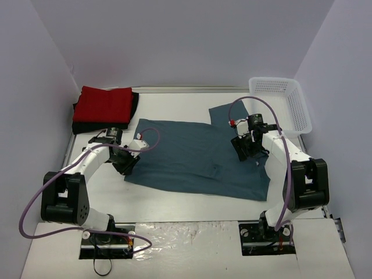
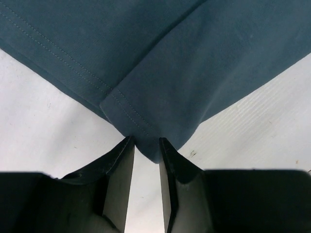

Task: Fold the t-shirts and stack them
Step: Fold the flattened tshirt in 1/3 of the way

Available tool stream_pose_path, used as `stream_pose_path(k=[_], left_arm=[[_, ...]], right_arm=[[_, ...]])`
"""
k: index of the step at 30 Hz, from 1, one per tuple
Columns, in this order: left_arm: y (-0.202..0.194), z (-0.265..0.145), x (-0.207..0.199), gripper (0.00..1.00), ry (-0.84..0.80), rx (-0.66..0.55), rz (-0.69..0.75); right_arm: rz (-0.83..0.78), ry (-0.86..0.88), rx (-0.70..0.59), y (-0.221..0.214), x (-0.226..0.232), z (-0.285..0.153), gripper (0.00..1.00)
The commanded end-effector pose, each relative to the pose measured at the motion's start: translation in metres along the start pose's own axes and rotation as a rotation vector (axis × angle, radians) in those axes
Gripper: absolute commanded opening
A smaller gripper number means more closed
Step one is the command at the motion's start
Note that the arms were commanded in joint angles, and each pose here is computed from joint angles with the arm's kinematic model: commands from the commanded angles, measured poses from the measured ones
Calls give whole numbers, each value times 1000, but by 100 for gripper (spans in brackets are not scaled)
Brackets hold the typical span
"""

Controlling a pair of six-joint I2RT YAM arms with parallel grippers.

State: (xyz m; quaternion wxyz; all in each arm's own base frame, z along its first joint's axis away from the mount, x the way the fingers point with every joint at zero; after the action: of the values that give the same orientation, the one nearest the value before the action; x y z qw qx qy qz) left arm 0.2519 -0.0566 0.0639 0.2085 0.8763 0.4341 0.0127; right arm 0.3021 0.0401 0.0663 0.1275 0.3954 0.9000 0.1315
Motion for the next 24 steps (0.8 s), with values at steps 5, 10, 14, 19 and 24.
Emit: stream_pose_path(k=[5,10,14,19,24], left_arm=[[13,-6,-2,6,-20,-37,10],[12,-11,-8,2,-37,-45,24],[9,-18,-13,2,-43,-50,37],[-5,-27,-23,2,-59,-22,75],[-20,-31,-27,3,-51,9,105]], right_arm=[[9,-1,49,-11,1,4,55],[8,-2,55,-12,1,6,55],[7,-2,60,-13,1,7,54],[2,-4,58,-12,1,6,54],[0,-6,60,-12,1,6,54]])
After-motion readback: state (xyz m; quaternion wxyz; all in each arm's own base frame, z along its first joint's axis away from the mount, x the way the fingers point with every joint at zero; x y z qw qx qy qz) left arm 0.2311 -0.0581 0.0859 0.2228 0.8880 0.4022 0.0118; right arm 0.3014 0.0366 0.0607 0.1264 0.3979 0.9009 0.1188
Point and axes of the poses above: each gripper's point midway between its finger pads, its own z axis out along the fingers, its own x axis along the line the jaws close on, y = z × x, the point moved 1 cm from there along -z, back along the fingers, and after that the axes turned 13 degrees about -z, right-handed, at the moved point
